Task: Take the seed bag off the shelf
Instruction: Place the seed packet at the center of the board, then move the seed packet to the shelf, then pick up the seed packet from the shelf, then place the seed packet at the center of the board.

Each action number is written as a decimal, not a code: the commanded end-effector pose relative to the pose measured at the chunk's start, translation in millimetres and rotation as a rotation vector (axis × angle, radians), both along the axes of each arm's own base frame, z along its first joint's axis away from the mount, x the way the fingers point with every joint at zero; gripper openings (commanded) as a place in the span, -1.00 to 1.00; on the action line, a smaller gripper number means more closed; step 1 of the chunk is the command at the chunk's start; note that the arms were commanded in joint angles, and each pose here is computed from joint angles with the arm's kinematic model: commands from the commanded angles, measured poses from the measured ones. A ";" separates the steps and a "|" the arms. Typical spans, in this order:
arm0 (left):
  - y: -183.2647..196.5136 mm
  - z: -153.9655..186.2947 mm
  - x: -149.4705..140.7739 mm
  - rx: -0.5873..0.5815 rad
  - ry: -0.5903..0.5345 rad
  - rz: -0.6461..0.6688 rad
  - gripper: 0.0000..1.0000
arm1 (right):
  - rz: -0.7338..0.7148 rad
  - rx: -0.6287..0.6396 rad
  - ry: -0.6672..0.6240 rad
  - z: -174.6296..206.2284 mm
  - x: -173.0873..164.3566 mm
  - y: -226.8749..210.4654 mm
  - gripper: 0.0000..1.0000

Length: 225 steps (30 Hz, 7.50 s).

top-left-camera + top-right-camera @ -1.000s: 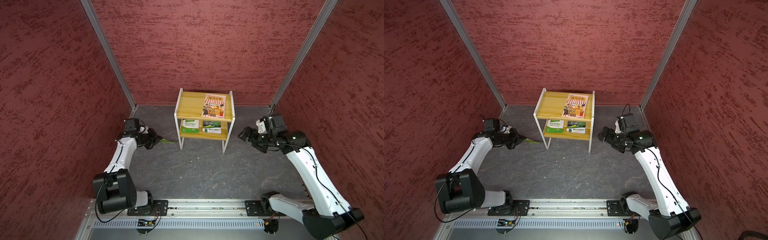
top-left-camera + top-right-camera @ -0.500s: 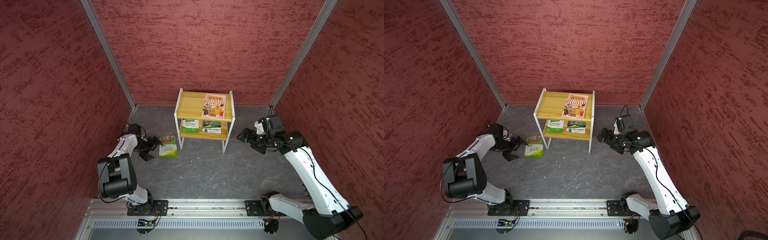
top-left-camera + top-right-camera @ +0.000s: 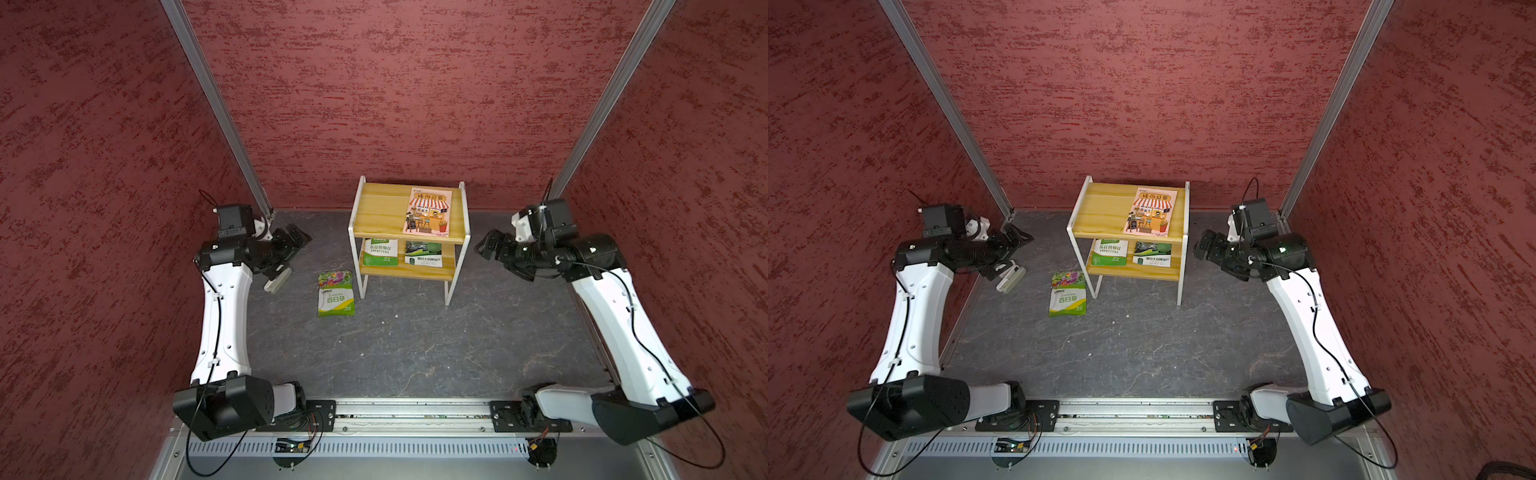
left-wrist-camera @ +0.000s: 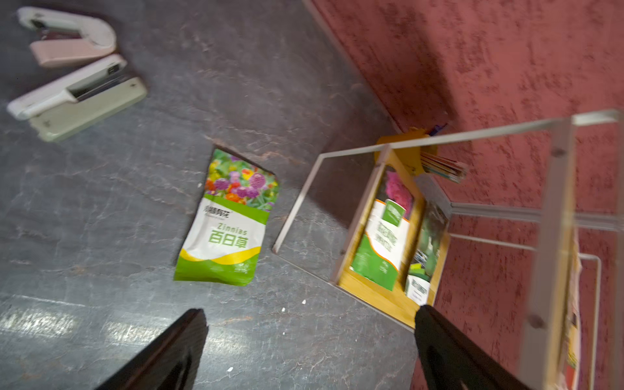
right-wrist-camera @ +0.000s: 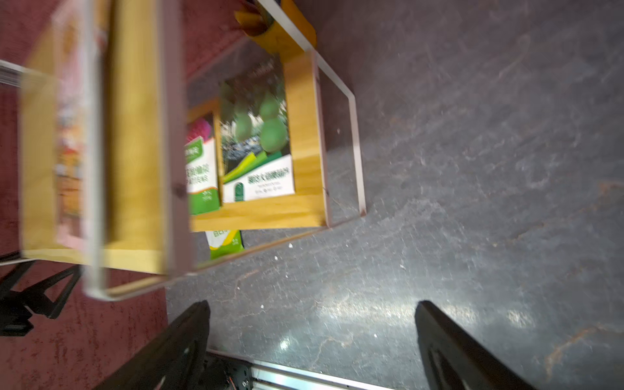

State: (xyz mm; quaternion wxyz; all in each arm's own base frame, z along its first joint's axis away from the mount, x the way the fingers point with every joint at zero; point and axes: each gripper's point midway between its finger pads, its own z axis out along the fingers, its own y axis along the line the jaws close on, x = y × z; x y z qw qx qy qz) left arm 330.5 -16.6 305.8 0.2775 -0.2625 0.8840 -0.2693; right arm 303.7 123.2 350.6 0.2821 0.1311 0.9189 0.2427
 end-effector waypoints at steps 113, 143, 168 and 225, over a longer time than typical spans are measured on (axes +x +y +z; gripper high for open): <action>-67.9 -30.1 -29.9 0.019 0.154 -0.208 0.99 | 0.313 0.013 -0.387 82.4 72.2 197.8 0.97; -51.7 -34.8 -37.6 0.047 0.145 -0.222 0.99 | 0.052 0.136 -0.190 23.8 -18.6 100.7 0.96; -53.8 -40.3 -41.9 0.048 0.143 -0.255 0.99 | 0.070 0.265 -0.268 46.3 18.9 139.8 0.15; -42.0 -64.4 -56.4 0.047 0.217 -0.205 0.99 | -0.107 0.005 0.358 -243.8 -28.5 -75.7 -1.00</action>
